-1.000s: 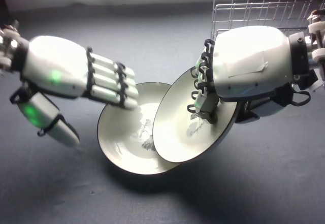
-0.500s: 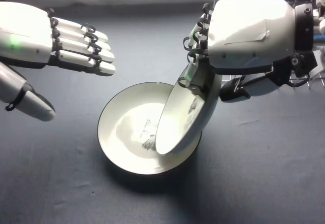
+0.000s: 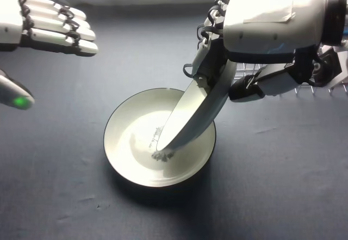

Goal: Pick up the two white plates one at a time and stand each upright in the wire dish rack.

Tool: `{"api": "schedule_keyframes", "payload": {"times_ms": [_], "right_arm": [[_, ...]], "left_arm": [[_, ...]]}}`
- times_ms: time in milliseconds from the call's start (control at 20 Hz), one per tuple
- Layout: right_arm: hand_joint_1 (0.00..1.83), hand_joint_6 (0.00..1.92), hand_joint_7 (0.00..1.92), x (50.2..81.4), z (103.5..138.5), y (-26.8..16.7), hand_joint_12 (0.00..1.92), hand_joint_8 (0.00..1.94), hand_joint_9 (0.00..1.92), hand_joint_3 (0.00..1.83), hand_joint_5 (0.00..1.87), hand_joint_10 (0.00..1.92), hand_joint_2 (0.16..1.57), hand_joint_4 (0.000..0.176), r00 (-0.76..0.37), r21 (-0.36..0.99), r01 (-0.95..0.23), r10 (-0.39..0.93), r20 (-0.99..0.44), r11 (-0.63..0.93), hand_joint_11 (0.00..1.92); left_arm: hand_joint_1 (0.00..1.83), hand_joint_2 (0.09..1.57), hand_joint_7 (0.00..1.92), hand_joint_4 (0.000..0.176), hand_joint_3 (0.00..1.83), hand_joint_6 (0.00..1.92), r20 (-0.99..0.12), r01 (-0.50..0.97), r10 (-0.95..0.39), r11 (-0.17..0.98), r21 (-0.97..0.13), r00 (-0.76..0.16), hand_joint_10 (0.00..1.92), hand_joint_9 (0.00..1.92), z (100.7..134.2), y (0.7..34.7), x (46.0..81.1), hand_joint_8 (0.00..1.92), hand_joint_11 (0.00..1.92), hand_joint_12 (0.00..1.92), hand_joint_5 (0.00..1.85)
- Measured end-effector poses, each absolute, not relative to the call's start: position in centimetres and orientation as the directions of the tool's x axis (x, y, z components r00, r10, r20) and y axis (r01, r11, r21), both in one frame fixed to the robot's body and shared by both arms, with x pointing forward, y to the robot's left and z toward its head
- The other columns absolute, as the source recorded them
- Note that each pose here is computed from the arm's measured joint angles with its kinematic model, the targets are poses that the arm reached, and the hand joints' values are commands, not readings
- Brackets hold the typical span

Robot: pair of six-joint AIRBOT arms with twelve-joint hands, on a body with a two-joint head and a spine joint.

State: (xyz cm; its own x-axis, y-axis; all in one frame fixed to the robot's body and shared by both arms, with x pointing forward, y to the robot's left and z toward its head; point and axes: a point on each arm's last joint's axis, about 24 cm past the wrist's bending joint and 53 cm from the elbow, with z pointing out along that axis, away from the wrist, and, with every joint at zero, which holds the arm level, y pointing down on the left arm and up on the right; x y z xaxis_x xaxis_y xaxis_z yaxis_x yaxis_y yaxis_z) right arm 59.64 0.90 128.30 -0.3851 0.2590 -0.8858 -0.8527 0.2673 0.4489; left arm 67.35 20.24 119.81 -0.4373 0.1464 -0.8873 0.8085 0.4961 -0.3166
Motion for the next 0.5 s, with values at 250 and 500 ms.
{"api": "schedule_keyframes", "payload": {"times_ms": [250, 500], "right_arm": [[1.4, 0.79, 1.26, 60.3, 129.9, 0.3, 0.95, 0.44, 1.14, 0.0, 1.09, 0.81, 1.02, 0.0, -0.483, 0.588, -0.774, 0.38, -0.789, 0.237, 0.96], [1.4, 0.72, 1.28, 61.1, 131.0, -1.0, 0.92, 0.4, 1.17, 0.0, 1.13, 0.77, 1.01, 0.0, -0.564, 0.716, -0.668, 0.488, -0.666, 0.204, 0.98]], "left_arm": [[0.0, 1.16, 0.0, 0.0, 0.0, 0.0, -0.887, 0.794, 0.145, 0.525, -0.305, -0.437, 0.0, 0.0, 119.9, 21.9, 67.4, 0.0, 0.0, 0.0, 0.0], [0.0, 1.16, 0.0, 0.0, 0.0, 0.0, -0.884, 0.781, 0.134, 0.54, -0.314, -0.448, 0.0, 0.0, 120.1, 22.7, 66.9, 0.0, 0.0, 0.0, 0.0]]}}
